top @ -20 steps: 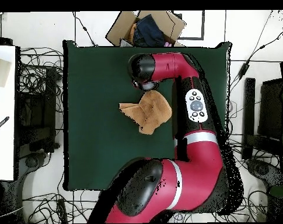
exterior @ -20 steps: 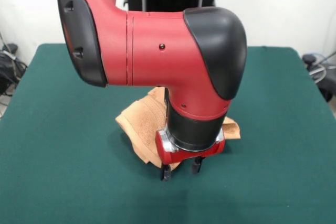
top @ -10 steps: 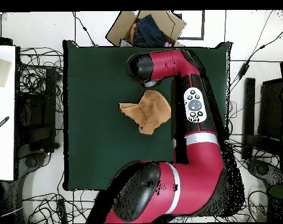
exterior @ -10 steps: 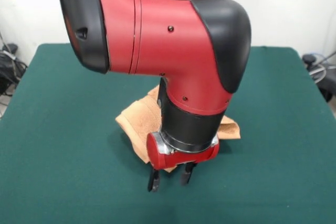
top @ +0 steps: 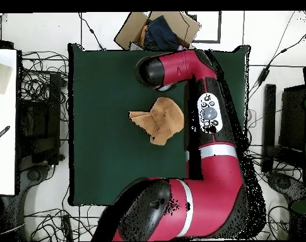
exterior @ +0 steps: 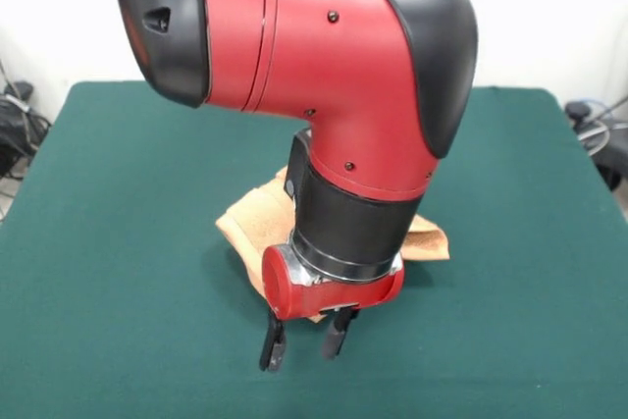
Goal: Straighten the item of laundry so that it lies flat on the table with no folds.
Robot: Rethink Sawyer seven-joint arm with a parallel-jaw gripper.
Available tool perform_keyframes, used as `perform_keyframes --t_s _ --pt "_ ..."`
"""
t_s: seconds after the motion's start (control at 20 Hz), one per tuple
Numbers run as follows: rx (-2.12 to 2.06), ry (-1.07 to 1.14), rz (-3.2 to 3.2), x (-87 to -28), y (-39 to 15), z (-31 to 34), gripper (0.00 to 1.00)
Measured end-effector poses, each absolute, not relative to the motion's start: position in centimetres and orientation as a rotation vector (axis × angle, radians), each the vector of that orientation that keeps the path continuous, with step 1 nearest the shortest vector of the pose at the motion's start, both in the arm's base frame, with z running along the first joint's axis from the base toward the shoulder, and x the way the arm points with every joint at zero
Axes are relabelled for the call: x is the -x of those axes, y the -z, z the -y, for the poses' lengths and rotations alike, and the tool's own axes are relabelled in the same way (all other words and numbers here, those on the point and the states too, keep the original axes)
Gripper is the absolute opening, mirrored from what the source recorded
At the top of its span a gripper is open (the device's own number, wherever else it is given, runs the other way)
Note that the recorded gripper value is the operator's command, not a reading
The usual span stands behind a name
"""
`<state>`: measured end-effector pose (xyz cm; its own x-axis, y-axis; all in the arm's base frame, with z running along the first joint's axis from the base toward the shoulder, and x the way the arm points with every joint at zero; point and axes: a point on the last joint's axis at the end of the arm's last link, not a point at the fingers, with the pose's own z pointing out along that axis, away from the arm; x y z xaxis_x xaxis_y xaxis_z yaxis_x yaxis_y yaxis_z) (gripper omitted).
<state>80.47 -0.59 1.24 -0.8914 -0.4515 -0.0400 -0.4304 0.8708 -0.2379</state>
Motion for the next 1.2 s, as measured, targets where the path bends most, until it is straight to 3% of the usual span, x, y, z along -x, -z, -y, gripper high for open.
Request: perform_keyframes --t_s 1.2 --pt "0.742 0.302 -2.992 -78.3 1.5 -0.8 1.0"
